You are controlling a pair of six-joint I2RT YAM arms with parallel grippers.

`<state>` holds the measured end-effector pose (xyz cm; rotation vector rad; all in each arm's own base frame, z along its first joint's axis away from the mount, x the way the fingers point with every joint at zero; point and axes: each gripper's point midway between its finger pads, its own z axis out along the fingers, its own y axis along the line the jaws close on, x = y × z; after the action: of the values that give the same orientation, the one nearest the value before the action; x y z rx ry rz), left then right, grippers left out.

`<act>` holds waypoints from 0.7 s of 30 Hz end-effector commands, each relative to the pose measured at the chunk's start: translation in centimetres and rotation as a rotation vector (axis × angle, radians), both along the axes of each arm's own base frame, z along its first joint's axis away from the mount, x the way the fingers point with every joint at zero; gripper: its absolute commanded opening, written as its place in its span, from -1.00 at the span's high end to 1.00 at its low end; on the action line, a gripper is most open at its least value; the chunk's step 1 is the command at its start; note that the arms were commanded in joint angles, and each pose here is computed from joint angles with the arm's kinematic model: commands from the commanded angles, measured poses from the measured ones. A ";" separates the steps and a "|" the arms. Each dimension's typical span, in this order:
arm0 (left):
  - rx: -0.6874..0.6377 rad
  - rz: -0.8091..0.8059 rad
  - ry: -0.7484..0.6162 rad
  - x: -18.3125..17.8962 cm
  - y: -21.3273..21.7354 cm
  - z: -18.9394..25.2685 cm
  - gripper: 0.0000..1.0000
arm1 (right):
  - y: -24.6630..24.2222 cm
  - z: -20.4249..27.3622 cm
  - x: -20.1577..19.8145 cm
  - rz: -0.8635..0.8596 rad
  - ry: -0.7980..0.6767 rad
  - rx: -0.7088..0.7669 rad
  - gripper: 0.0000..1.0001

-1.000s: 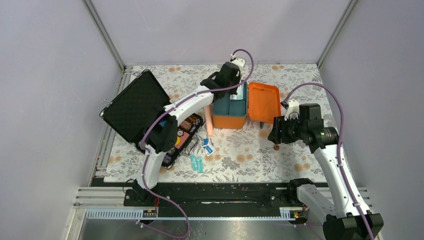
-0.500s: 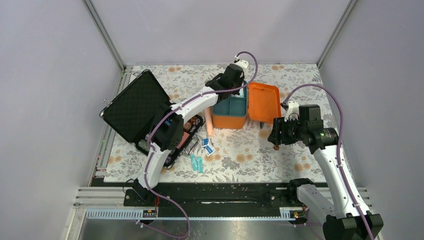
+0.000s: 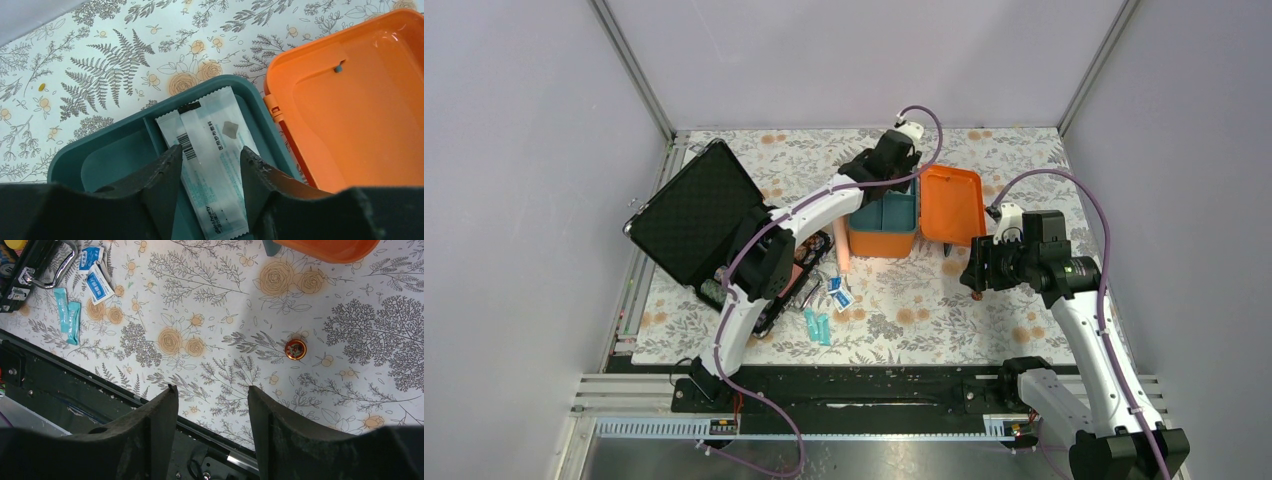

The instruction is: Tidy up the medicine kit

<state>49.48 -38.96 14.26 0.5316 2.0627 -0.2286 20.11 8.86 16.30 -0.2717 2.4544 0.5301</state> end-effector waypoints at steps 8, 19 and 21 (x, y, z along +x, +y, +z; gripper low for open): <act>-0.259 -0.039 -0.021 0.0 -0.8 8.3 0.62 | -0.4 -0.5 0.2 -0.021 0.010 -0.002 -0.21; -0.199 -0.046 0.047 1.3 -1.1 2.1 1.00 | -0.7 -0.5 0.4 -0.041 0.011 -0.005 -0.21; -0.204 -0.056 0.064 1.4 -1.1 1.7 1.00 | -0.7 -0.5 0.5 -0.046 0.011 -0.003 -0.21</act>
<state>49.78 -39.18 14.85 0.4513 2.1098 -0.4354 20.23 8.42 15.84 -0.2385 2.4717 0.5203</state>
